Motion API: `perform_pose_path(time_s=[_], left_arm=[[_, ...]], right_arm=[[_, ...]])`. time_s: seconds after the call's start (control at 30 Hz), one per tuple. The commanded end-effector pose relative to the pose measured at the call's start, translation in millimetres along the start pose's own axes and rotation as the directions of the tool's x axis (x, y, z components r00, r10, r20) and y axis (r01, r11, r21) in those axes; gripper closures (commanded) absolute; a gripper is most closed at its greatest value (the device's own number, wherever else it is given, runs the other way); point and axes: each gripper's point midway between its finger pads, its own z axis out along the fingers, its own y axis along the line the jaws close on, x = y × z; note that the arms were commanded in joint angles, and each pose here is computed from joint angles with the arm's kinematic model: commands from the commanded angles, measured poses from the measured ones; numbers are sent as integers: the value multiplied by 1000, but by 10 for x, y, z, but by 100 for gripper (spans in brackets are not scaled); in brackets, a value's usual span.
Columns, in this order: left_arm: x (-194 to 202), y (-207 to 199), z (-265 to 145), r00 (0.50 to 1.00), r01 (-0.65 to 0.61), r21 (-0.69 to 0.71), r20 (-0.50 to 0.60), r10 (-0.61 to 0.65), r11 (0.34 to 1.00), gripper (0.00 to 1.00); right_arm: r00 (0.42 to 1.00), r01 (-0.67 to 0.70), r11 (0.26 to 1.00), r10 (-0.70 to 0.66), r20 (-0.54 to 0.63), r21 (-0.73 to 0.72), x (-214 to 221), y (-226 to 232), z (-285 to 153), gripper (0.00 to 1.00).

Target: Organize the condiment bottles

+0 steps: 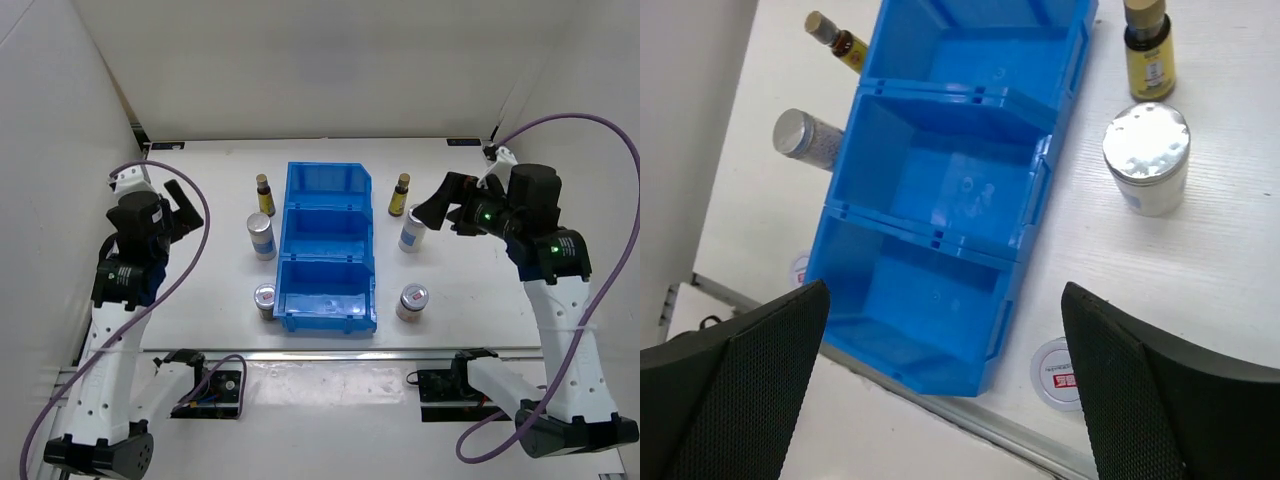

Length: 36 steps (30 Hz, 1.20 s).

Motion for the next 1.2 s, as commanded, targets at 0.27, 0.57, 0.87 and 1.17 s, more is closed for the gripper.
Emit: perform_pose_path(time_s=[0.27,0.57,0.87,1.17], left_arm=[[845,-117,-262,980,-39,238,-179,83,971,0],[863,-70,-232,981,-40,184,-182,74,982,0],[892,-46,-216,980,-44,173,-186,76,984,0],[892,-45,-215,980,-44,173,-186,76,984,0]], right_arm=[[957,-89,911,191,-219,403,893,-813,57,0],[891,-52,809,302,-338,586,1459,-1147,139,0],[827,2,741,376,-418,671,1953,-1054,357,0],[783,17,700,434,-445,714,2362,-1136,537,11]])
